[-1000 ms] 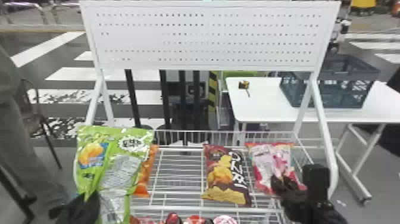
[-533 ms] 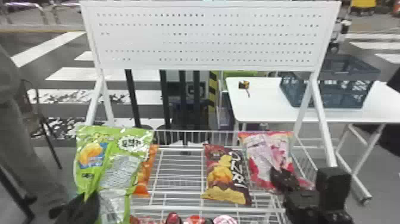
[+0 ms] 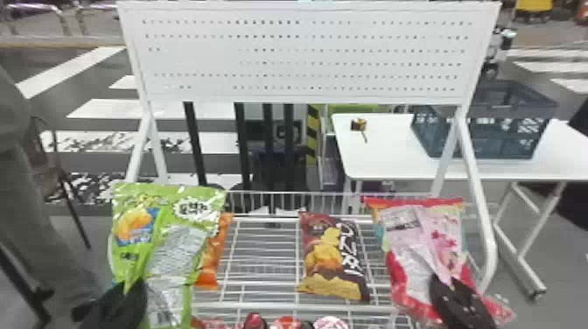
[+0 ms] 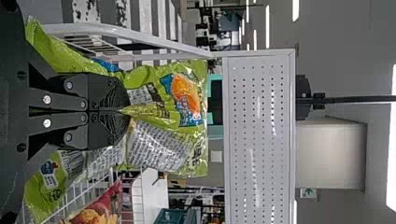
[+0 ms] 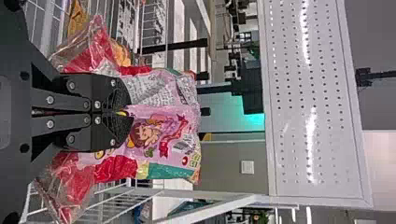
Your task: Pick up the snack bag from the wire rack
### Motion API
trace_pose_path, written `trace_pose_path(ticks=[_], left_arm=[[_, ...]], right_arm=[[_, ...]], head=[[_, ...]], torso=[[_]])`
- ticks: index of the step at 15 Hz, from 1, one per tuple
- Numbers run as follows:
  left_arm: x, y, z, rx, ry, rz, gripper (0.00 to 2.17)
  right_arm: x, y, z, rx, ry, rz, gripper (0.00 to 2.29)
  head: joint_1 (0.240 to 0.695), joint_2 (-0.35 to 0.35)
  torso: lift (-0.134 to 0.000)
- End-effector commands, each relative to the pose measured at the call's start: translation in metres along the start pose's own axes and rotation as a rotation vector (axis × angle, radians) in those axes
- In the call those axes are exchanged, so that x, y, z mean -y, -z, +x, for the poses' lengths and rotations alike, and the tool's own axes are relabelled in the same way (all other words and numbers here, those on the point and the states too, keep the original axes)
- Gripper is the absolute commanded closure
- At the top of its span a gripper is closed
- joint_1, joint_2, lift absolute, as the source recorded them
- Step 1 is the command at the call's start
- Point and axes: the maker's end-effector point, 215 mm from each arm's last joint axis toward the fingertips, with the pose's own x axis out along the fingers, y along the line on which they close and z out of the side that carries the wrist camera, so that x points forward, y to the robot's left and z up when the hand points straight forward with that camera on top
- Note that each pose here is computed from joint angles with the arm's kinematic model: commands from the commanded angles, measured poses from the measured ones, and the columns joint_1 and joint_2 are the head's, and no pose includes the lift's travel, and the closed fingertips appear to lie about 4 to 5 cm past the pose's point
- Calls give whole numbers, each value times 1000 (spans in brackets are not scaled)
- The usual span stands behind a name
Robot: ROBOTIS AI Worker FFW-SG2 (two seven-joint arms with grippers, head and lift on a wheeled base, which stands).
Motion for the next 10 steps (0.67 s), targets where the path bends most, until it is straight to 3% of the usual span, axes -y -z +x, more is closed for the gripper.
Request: trace_pose_path(ticks=[1,6,10], left_arm=[[-1,1,0,-1,-2,0,1821],[-1,0,0,2,-7,-1,1821],[2,0,-1,1,-1,-4,1821]], right_arm=[[4,-7,-30,13,14,-16,2250],[31,-8,-60,2,55,-16,2250],[30,-11,-63,4,52,-16,2250]], head=[[499,0],[499,0],[499,0]], torso=[[0],[0],[0]])
